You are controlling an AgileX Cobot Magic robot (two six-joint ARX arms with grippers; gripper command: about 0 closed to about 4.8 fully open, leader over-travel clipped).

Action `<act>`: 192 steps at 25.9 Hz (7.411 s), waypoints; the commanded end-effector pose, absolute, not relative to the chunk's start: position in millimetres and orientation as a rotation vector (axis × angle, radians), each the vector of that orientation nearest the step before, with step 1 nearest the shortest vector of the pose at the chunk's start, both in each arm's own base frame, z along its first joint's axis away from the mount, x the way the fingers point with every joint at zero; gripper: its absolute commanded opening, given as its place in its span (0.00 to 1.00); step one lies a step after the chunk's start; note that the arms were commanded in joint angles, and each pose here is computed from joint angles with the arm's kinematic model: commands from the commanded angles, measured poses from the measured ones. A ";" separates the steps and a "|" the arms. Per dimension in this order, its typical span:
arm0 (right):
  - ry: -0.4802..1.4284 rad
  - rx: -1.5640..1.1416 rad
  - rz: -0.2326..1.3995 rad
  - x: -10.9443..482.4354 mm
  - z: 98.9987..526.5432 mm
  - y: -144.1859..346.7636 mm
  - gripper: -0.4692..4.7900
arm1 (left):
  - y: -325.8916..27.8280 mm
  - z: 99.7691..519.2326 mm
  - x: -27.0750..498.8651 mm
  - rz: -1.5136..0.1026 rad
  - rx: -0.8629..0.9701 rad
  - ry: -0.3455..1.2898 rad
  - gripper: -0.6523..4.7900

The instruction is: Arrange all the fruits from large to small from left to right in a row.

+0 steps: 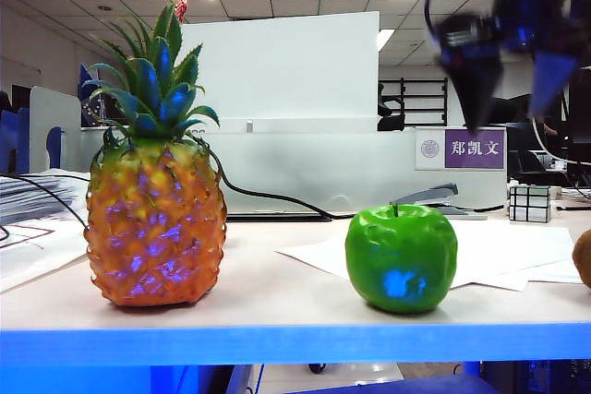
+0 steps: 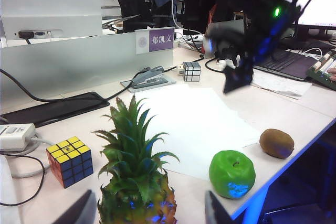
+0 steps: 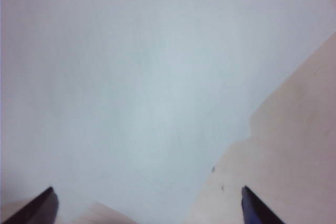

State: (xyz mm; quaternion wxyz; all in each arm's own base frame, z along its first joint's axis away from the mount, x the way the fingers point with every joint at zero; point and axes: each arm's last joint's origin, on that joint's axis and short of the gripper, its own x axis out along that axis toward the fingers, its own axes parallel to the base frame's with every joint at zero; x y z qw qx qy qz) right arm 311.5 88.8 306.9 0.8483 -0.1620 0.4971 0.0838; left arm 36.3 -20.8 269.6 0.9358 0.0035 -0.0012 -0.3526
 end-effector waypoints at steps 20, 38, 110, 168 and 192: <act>-0.226 -0.018 0.518 -17.9 589.8 1.5 0.08 | -20.7 272.3 35.4 -0.722 0.024 -0.031 0.11; -0.065 -0.078 0.486 -58.4 421.4 -1.1 0.08 | -22.5 272.2 34.3 -0.773 -0.173 0.049 0.11; 0.251 0.111 0.181 76.1 194.2 14.2 0.08 | -2.2 181.0 93.0 -0.053 -0.041 -0.004 0.11; 0.159 0.095 0.113 78.3 198.6 8.7 0.08 | -3.7 165.2 97.1 -0.096 -0.053 0.009 0.11; 0.069 0.255 -0.110 96.2 158.2 -10.9 0.08 | -3.7 165.2 97.1 -0.096 -0.053 0.009 0.11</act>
